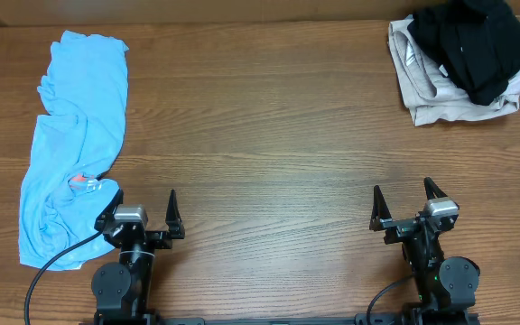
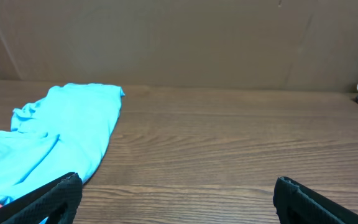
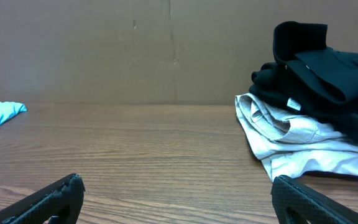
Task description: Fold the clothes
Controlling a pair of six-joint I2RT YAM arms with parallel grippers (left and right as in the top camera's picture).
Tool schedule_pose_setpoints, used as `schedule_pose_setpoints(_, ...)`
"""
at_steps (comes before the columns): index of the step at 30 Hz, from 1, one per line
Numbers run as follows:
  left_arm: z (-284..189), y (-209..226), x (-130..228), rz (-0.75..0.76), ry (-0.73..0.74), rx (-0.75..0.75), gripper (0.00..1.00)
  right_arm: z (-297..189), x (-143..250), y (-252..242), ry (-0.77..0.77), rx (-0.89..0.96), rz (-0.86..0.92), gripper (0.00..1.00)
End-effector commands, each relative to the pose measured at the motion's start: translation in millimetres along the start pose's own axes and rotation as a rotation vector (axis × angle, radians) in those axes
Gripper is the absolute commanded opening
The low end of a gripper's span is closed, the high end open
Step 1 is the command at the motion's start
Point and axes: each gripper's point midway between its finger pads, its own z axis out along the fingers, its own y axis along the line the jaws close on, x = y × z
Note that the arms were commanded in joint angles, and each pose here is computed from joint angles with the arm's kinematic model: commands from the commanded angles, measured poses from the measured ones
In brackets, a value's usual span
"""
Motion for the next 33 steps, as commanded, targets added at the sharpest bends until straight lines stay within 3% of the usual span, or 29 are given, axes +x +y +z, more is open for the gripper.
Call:
schedule_pose_setpoints(1, -0.4, 6.0, 0.2, 0.023, -0.007, -0.031, 1.00, 0.0, 1.8, -0.1, -0.004, 0.003, 0.003, 1.00)
schedule_pose_setpoints(33, -0.3, 5.9, 0.2, 0.023, -0.007, -0.031, 1.00, 0.0, 1.8, -0.1, -0.004, 0.003, 0.003, 1.00)
